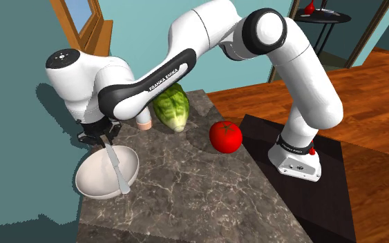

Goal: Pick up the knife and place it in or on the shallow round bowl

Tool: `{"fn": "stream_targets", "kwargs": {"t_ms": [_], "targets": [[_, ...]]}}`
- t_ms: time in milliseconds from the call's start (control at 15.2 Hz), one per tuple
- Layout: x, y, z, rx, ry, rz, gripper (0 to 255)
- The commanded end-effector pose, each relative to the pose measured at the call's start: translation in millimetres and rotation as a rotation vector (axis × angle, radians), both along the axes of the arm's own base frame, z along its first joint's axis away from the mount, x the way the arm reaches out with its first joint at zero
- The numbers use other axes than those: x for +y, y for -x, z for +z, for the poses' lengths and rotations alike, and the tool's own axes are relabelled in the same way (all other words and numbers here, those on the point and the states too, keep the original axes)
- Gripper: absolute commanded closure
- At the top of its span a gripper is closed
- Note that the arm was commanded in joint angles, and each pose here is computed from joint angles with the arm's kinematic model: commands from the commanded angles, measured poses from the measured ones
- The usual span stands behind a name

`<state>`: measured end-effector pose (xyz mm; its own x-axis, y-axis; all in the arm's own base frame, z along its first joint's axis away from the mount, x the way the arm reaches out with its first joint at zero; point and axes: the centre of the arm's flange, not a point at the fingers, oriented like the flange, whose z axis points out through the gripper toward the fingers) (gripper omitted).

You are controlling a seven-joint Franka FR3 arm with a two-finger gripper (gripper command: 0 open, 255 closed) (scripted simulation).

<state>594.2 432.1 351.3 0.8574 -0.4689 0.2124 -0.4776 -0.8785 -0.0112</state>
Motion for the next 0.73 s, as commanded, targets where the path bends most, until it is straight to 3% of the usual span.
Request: {"fn": "stream_targets", "kwargs": {"t_ms": [0, 198, 264, 594, 660], "targets": [[-0.1, 0.0, -1.5, 0.002, 0.001, 0.0, 255], [-0.1, 0.0, -1.5, 0.002, 0.001, 0.0, 255], [-0.4, -0.2, -1.5, 0.002, 0.001, 0.0, 0], [-0.1, 0.0, -1.5, 0.002, 0.001, 0.0, 0], [1.1, 2.6, 11.4, 0.002, 0.001, 0.0, 0]]}}
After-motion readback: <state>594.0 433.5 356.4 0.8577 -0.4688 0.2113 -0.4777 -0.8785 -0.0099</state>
